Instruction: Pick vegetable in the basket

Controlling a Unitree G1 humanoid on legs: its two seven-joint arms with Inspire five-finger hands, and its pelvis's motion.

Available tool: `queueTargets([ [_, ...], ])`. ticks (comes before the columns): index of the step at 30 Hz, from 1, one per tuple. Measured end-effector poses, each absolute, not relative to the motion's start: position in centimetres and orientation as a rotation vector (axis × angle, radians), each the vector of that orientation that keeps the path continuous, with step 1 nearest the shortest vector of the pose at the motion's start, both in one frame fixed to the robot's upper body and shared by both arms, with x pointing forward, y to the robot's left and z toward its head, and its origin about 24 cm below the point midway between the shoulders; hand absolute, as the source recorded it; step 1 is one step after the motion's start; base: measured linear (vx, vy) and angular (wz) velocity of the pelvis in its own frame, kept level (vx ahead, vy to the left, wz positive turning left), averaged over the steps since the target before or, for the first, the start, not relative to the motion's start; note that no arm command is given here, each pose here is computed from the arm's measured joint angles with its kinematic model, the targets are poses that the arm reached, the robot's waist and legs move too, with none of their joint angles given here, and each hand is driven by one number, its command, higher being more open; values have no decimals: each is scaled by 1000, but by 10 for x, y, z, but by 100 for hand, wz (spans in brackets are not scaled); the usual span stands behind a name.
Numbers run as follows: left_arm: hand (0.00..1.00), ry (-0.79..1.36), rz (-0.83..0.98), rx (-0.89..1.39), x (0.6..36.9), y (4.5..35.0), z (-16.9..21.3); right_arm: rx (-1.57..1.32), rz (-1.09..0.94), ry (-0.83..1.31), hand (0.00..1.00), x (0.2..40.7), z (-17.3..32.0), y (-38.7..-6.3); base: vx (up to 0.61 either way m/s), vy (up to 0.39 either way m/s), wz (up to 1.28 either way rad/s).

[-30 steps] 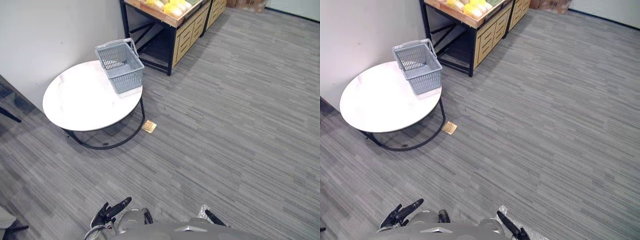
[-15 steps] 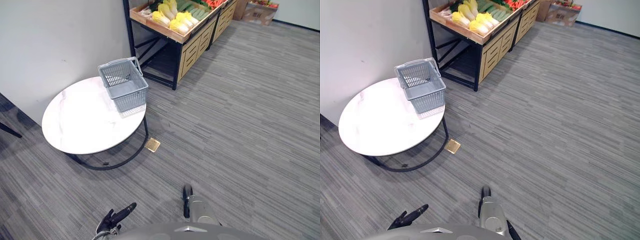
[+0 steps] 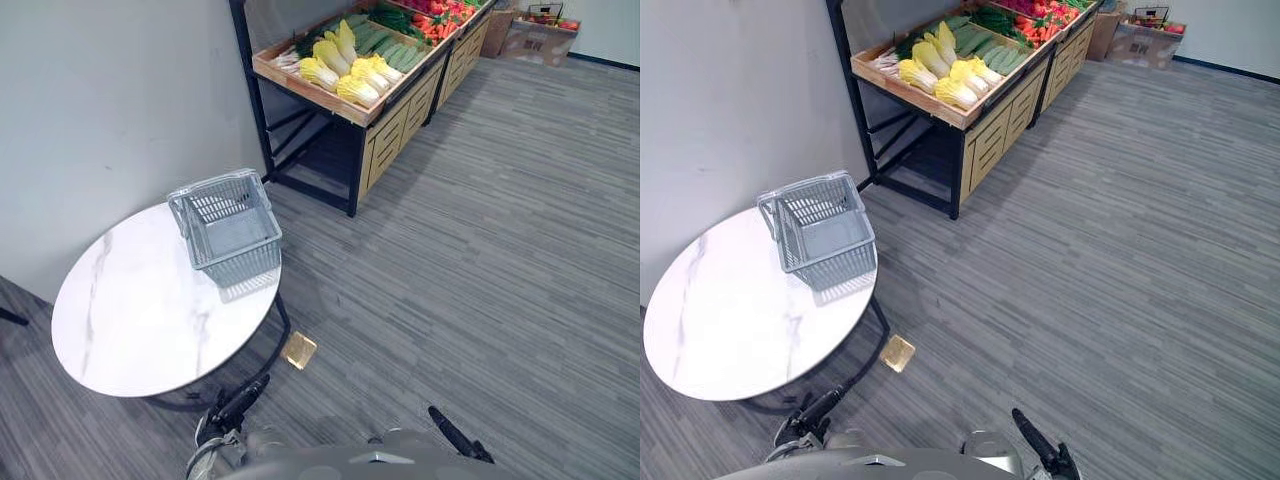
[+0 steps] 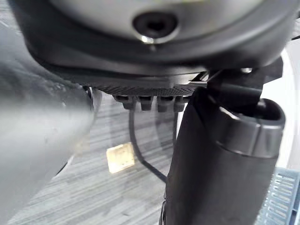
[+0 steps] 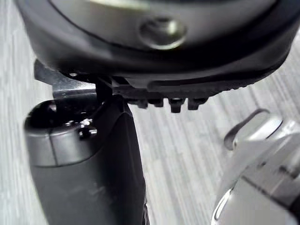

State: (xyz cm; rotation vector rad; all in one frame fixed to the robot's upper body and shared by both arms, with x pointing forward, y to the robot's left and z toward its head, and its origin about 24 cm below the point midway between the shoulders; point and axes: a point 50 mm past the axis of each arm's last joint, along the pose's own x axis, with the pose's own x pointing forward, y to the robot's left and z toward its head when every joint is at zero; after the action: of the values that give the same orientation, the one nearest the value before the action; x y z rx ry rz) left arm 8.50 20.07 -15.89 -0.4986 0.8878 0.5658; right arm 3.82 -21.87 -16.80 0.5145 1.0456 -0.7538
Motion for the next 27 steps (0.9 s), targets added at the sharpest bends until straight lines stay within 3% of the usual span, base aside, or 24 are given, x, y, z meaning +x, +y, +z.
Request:
queueTargets([
  [4,100,919,501,-469,87,193,-160,478,-714,1068,100,43,-168,-223,228,244,-15],
  [8,100,897,509,-440,97,212,-156,449,-634,1145,100,36,-173,-204,240,184,21],
  [12,100,909,490,-418,97,212,-156,444,-640,1140,100,37,-172,-206,105,156,20],
  [27,100,1000,435,-349,88,209,-162,483,-675,1103,100,36,-171,-205,65,-17,29],
])
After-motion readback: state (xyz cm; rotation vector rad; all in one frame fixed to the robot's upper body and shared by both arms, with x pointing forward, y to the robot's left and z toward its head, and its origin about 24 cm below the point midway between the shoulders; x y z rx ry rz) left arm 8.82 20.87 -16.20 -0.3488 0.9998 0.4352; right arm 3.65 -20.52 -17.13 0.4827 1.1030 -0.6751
